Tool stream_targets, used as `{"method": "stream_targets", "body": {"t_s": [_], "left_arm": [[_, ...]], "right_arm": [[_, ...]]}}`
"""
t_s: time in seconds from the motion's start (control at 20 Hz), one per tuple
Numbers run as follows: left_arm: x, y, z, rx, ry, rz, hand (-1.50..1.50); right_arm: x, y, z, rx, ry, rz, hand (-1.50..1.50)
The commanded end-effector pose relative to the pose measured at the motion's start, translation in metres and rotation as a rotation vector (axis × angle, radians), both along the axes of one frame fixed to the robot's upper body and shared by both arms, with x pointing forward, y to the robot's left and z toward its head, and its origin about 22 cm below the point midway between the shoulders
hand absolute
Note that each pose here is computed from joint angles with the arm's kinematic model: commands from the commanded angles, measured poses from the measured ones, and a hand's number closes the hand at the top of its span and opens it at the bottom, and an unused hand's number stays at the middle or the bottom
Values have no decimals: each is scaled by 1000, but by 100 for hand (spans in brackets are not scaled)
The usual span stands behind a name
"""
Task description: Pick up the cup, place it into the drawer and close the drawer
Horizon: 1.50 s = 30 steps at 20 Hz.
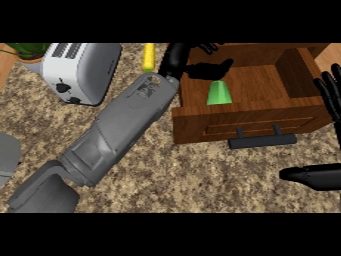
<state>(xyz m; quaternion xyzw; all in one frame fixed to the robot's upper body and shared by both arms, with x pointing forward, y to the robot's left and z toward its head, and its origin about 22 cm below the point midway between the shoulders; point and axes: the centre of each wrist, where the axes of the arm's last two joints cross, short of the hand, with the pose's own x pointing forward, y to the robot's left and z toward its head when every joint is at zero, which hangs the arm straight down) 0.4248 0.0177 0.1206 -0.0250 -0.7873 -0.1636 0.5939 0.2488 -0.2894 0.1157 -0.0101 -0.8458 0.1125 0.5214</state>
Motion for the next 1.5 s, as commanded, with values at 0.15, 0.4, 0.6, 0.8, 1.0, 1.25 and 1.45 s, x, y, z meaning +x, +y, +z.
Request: {"method": "stream_targets", "body": {"t_s": [0.15, 0.4, 0.6, 0.8, 1.0, 1.25, 1.45], "left_arm": [[-3, -5, -5, 124, 5, 36, -150], [-12, -18, 3, 25, -65, 43, -150], [-18, -22, 4, -32, -121, 11, -150], [-18, -20, 8, -140, -119, 6, -150], [-10, -24, 40, -145, -123, 3, -150], [-6, 9, 30, -210, -79, 34, -150], [-3, 44, 23, -231, -84, 80, -150]], "right_arm": [[3, 10, 0, 7, 7, 0, -150], [-1, -3, -2, 46, -4, 77, -150], [3, 5, 11, 116, 3, 185, -150], [-4, -8, 9, 36, 9, 202, 150], [-20, -18, 16, -159, 15, 214, 150], [-35, -4, 24, -285, 64, 196, 150], [-33, 12, 20, -380, 63, 142, 150]]}}
